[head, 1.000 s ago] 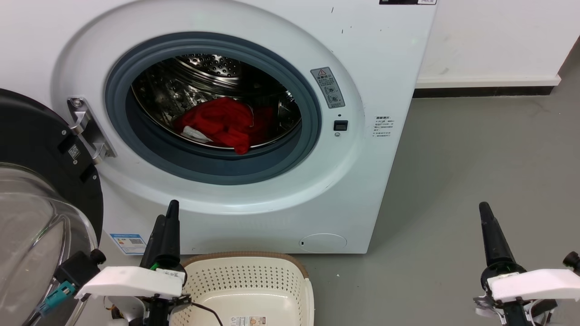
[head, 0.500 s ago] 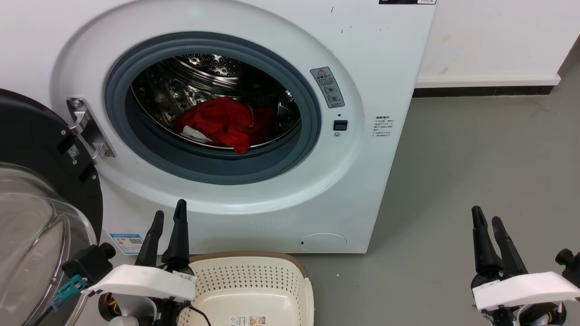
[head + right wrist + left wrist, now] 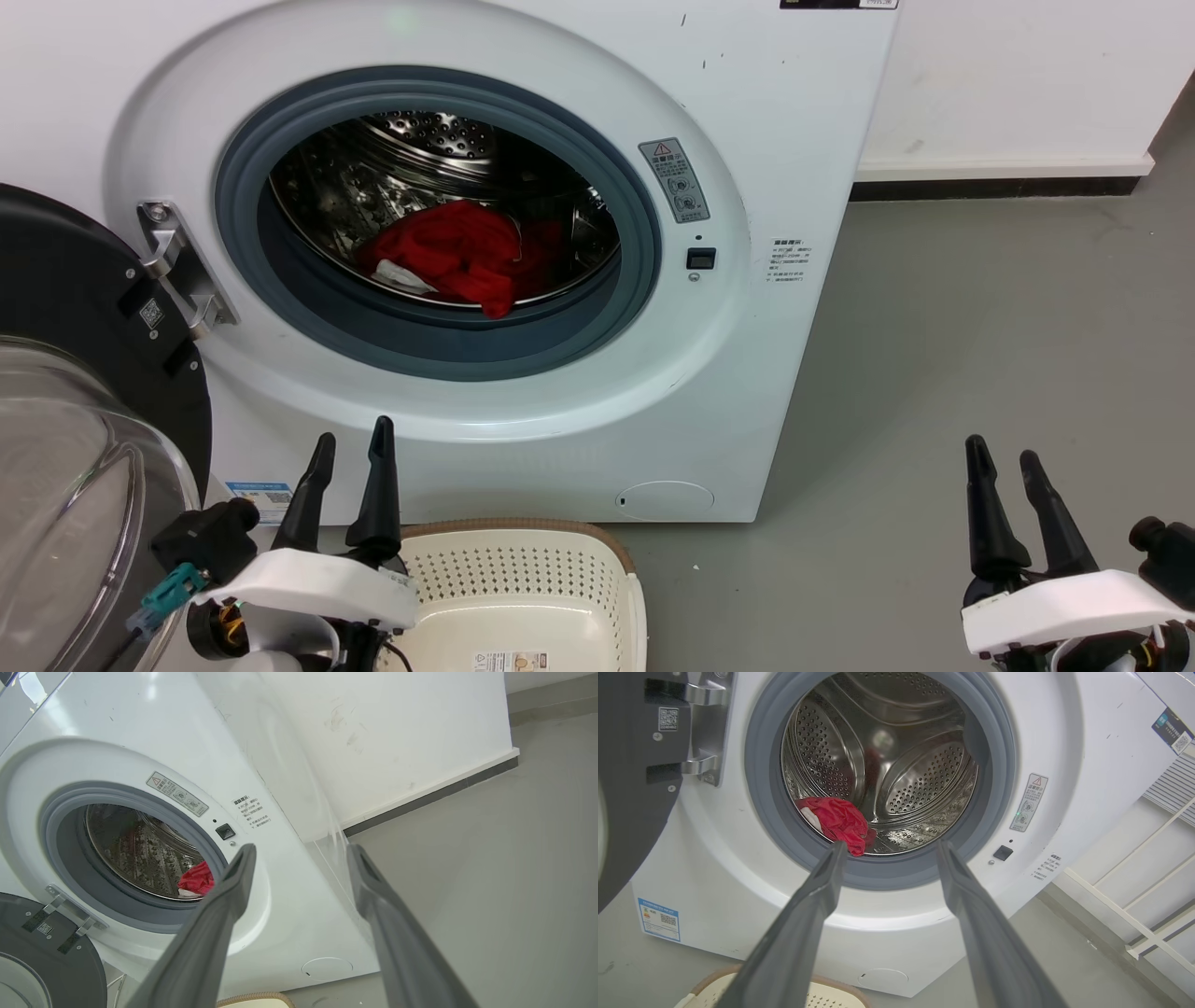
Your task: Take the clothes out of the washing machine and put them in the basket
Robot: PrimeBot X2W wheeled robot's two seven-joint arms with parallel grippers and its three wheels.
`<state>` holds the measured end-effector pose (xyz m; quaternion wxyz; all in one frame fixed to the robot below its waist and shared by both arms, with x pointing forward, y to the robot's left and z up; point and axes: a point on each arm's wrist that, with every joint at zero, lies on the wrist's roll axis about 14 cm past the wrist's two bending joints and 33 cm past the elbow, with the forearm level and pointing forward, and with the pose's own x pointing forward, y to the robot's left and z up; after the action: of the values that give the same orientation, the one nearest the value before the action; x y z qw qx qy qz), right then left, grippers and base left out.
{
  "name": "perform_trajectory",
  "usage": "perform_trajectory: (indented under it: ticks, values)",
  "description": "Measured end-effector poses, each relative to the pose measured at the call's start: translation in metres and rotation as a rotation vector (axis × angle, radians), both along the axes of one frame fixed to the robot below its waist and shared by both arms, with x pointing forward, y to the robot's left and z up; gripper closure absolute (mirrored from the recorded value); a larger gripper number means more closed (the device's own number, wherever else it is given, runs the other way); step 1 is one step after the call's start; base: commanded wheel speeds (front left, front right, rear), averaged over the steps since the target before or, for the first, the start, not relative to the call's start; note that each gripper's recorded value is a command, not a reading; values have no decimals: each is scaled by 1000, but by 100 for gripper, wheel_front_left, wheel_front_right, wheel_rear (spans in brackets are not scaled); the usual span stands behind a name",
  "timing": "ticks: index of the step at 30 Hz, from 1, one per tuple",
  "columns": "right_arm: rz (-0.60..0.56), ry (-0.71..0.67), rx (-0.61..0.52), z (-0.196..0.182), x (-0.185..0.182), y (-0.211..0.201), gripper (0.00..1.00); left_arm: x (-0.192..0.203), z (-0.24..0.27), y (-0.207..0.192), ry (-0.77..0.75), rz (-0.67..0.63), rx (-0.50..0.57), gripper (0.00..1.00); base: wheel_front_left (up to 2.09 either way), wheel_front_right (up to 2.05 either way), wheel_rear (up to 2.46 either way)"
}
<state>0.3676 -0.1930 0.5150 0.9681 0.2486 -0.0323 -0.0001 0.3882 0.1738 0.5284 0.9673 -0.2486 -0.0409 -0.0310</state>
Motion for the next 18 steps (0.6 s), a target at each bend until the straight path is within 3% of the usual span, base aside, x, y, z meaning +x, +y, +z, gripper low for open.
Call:
perform_trajectory:
  ticks: [18]
  values:
    - [11,-23,-197,3,-3,4,0,0,2,-6,-32,-6,190,0,0,0,0]
